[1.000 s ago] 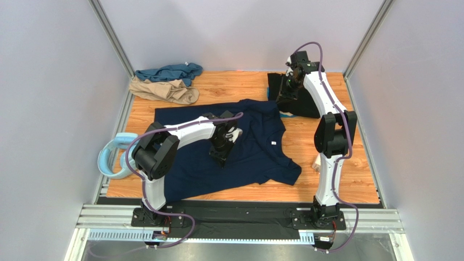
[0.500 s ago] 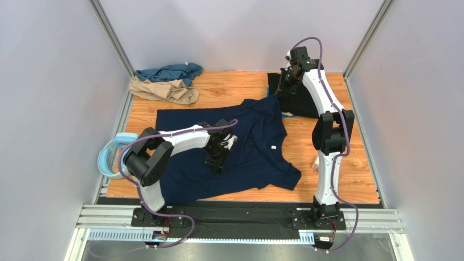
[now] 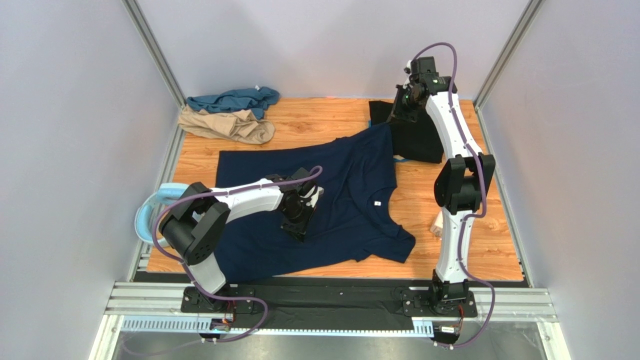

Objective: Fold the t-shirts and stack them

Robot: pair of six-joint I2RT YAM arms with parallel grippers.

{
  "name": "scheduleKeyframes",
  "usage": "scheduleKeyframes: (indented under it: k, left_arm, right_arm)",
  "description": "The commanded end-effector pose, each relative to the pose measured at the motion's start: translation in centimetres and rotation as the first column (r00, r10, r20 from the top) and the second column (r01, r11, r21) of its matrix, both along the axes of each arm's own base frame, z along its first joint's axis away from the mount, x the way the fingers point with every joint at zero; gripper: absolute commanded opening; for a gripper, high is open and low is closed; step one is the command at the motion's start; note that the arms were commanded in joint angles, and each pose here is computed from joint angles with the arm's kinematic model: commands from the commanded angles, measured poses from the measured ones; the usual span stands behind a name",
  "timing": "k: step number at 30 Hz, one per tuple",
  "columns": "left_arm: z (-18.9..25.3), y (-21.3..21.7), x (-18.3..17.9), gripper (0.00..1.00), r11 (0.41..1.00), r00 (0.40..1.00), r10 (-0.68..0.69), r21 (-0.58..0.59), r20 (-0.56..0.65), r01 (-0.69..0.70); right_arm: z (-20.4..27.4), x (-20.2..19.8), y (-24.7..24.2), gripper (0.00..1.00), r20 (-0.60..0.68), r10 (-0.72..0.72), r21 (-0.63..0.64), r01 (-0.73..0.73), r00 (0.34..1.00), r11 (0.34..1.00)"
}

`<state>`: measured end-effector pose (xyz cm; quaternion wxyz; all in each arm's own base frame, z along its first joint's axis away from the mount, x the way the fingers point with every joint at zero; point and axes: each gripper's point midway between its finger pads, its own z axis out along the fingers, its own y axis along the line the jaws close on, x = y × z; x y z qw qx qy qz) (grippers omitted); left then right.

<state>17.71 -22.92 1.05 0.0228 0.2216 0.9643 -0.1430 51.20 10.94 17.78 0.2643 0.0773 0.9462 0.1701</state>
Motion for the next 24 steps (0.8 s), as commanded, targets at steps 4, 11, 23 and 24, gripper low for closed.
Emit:
scheduleKeyframes:
  k: [4,11,23,24]
  left_arm:
    - [-3.2,5.5,-3.2,0.0,0.968,0.997,-0.004,0.249,-0.078,0.023]
    - [-2.6,5.2,-2.5,0.11,0.97,0.998,-0.017,0.242,-0.052,0.029]
    - [6.4,0.7,7.0,0.23,0.988,0.952,0.107,0.076,0.288,-0.135]
    - [6.7,0.7,7.6,0.24,0.987,0.947,0.11,0.076,0.302,-0.139]
  right_arm:
    - [8.3,2.5,-1.8,0.0,0.228,-0.049,0.026,0.044,0.972,0.999]
    - [10.5,3.6,-0.7,0.16,0.282,-0.033,0.129,-0.004,0.959,0.992]
    - [-0.6,-8.8,2.9,0.14,-0.044,0.168,0.062,-0.165,0.985,0.984]
    - [-0.8,-9.1,3.5,0.14,-0.045,0.183,0.056,-0.18,0.982,0.982]
